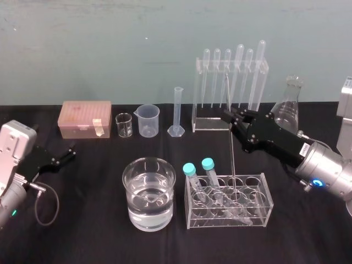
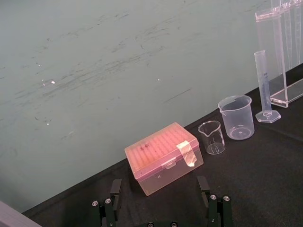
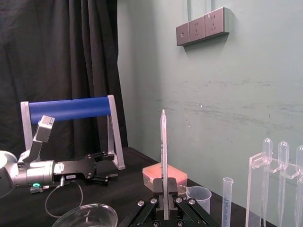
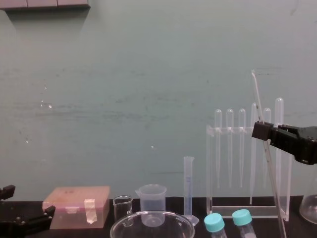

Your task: Hold the thermometer with one hand and immerse one end into the beaker, then reinsert it into the test tube rack.

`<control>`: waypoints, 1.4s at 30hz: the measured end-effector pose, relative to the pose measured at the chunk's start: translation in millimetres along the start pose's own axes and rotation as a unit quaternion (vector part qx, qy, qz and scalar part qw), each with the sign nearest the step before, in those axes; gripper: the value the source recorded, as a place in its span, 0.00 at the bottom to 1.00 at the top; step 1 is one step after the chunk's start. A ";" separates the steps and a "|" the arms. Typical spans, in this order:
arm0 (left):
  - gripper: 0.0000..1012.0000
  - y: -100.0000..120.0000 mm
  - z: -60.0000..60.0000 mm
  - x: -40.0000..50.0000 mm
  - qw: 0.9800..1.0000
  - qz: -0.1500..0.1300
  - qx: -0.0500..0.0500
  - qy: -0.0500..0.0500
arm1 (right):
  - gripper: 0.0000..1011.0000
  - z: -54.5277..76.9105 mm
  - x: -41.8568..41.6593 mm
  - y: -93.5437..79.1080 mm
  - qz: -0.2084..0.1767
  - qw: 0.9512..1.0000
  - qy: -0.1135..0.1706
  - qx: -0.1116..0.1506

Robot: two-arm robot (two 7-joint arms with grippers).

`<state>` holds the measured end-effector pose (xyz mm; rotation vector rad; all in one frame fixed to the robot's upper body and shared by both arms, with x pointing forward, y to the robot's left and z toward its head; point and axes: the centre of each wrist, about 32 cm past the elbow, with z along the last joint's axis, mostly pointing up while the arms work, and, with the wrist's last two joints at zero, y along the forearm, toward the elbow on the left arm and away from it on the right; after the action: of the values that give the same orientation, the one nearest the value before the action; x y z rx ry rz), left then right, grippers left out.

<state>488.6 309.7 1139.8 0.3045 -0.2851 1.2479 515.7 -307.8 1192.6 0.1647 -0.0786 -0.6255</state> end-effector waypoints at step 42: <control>1.00 0.0 0.0 0.0 1.000 0.000 0.000 0.000 | 0.99 17.5 6.0 -0.9 -0.086 0.995 -0.026 0.043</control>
<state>488.6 309.7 1139.8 0.3045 -0.2851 1.2479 517.8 -314.3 1209.8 0.2394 -0.1431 -0.7981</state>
